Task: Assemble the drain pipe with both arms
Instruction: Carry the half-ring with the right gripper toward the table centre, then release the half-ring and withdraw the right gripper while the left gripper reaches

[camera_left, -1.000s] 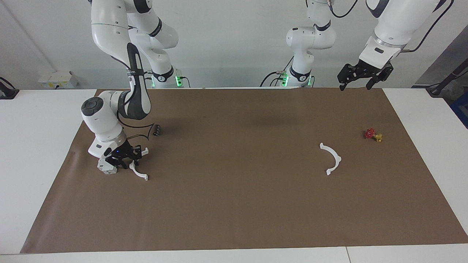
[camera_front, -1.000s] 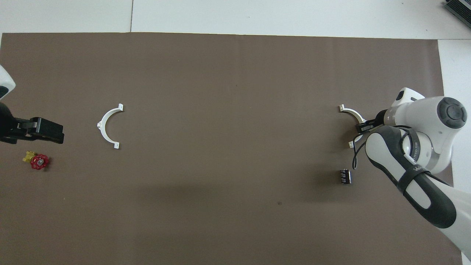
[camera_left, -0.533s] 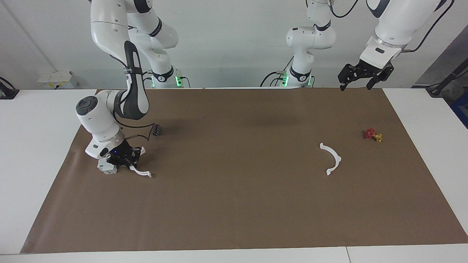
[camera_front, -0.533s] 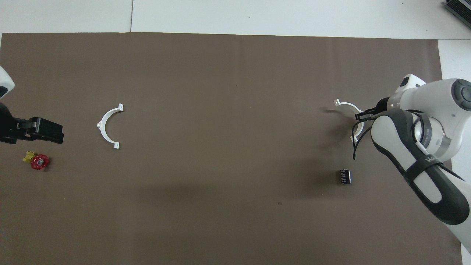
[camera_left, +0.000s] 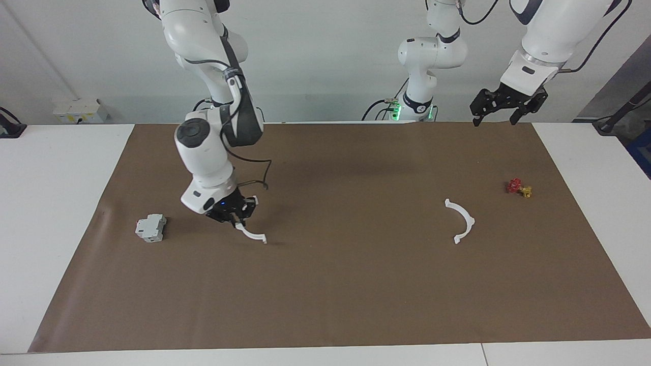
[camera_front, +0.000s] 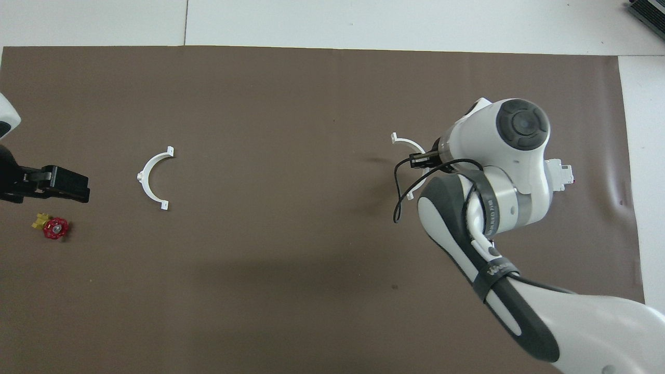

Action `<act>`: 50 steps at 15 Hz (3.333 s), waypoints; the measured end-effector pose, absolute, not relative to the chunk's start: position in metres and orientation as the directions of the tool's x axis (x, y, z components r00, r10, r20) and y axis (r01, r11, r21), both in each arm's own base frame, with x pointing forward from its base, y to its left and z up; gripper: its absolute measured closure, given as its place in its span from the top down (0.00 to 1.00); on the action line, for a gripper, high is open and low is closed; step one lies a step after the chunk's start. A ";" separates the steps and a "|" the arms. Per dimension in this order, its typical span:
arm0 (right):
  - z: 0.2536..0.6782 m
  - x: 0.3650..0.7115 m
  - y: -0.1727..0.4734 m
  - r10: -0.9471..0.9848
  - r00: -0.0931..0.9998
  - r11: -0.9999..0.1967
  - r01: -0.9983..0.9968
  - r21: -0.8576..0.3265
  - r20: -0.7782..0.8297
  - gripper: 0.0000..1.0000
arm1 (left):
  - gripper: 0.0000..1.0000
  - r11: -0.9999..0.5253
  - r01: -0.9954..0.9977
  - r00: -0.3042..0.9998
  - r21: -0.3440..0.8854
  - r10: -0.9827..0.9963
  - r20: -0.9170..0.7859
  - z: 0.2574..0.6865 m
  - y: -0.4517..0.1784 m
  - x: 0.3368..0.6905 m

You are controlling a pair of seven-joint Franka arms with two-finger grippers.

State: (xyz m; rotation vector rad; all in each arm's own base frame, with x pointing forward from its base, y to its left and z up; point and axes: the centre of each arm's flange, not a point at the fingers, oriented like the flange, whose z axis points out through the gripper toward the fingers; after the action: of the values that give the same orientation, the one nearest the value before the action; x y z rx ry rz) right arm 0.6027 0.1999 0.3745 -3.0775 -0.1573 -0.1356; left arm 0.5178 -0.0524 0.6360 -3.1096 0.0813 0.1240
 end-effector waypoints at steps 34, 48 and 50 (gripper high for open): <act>0.447 0.630 0.187 -0.136 0.983 -0.990 -0.138 0.003 0.123 1.00 | 1.00 -1.000 -0.001 0.995 -0.016 -0.003 0.101 0.561 -0.030 0.552; 0.572 0.566 -0.040 0.005 0.998 -1.000 0.007 0.030 -0.056 1.00 | 1.00 -0.997 0.071 0.988 -0.005 0.070 0.140 0.383 -0.003 0.549; 0.591 0.562 -0.040 0.006 0.997 -0.999 0.009 0.041 -0.073 1.00 | 1.00 -0.990 0.139 0.979 0.011 0.139 0.149 0.368 -0.017 0.551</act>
State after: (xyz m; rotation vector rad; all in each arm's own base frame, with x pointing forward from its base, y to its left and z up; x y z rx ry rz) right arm 0.5617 -0.0398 0.5915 -3.1807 -0.0121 0.1158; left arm 0.5507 -0.0173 0.3676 -3.1254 -0.2197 -0.2354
